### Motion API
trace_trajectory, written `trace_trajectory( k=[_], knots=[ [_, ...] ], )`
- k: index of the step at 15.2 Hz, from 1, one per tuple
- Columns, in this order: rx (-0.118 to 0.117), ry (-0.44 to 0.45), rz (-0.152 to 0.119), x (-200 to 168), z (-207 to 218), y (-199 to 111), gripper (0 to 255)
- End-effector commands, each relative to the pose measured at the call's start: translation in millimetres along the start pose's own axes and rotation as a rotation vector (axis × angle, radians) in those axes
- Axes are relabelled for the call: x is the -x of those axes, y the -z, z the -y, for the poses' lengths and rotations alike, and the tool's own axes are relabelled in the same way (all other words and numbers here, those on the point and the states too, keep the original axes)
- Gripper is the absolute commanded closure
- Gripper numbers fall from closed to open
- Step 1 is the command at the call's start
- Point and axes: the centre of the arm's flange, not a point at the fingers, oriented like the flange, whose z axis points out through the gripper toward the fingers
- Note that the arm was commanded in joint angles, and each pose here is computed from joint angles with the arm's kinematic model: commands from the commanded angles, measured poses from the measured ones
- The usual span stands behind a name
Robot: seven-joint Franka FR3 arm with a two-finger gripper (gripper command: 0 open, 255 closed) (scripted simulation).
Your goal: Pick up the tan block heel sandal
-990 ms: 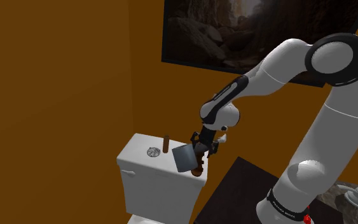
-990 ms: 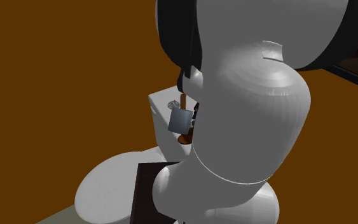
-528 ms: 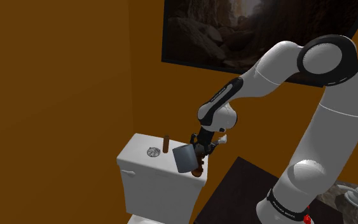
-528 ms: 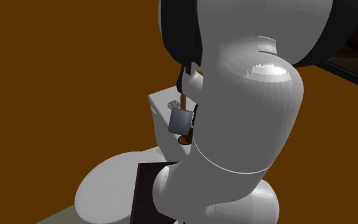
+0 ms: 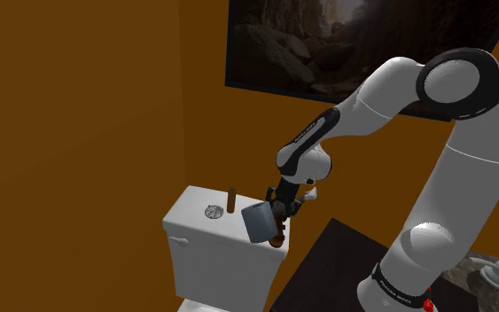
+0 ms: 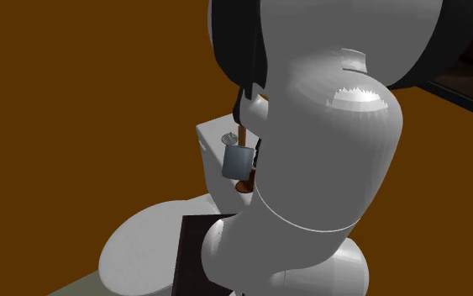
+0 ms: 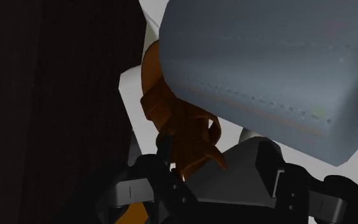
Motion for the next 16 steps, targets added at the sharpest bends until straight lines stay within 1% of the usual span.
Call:
trace_trajectory(
  k=[1,14,16],
  knots=[
    [0.022,-0.011,0.008,-0.1,-3.3,2.5,255],
    [0.022,-0.011,0.008,17.7,0.4,68.7,255],
    [0.022,-0.011,0.008,17.9,0.4,69.5,255]
  ],
)
